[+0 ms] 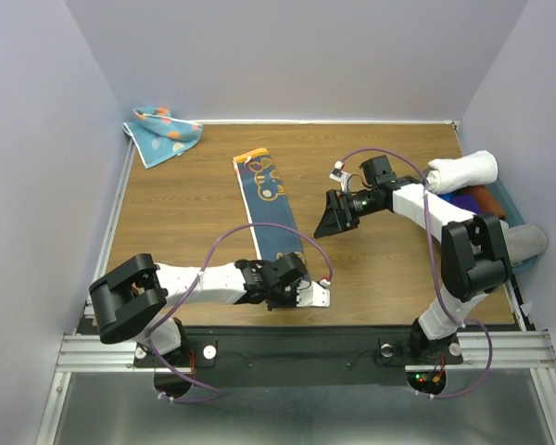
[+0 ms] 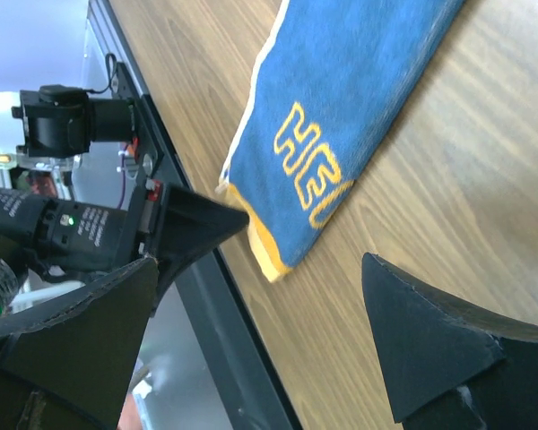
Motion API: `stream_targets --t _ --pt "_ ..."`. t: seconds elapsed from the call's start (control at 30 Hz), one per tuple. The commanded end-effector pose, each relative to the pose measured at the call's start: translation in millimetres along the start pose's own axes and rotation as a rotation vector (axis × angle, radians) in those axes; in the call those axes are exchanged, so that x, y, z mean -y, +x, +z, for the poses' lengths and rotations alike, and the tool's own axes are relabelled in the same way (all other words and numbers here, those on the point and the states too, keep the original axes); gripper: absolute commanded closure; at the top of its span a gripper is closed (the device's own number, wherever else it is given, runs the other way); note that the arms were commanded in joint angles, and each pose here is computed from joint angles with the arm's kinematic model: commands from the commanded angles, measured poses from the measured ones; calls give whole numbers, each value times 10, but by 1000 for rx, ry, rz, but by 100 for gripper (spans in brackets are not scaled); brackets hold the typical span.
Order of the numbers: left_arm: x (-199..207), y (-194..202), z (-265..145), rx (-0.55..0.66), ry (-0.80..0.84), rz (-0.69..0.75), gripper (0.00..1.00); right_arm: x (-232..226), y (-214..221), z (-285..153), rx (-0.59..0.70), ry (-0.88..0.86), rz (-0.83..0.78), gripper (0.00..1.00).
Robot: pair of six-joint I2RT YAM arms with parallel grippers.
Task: Roll the towels
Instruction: Fold the towel
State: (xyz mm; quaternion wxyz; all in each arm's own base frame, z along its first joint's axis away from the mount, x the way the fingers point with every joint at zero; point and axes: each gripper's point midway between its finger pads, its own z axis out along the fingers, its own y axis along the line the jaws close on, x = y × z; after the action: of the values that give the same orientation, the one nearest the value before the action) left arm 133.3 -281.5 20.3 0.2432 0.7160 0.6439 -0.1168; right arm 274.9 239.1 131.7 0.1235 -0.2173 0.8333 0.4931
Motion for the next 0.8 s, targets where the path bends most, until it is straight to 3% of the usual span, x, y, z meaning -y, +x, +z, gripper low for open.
stream_targets --t 0.0,0.27,0.77 --pt "-48 -98 -204 16 -19 -4 71 -114 41 -28 0 -37 -19 0" --pt "-167 -267 -312 46 -56 -8 66 -113 54 -23 -5 -49 -40 0" --pt "94 -100 -82 10 71 3 64 -30 80 8 -19 -32 -34 0"
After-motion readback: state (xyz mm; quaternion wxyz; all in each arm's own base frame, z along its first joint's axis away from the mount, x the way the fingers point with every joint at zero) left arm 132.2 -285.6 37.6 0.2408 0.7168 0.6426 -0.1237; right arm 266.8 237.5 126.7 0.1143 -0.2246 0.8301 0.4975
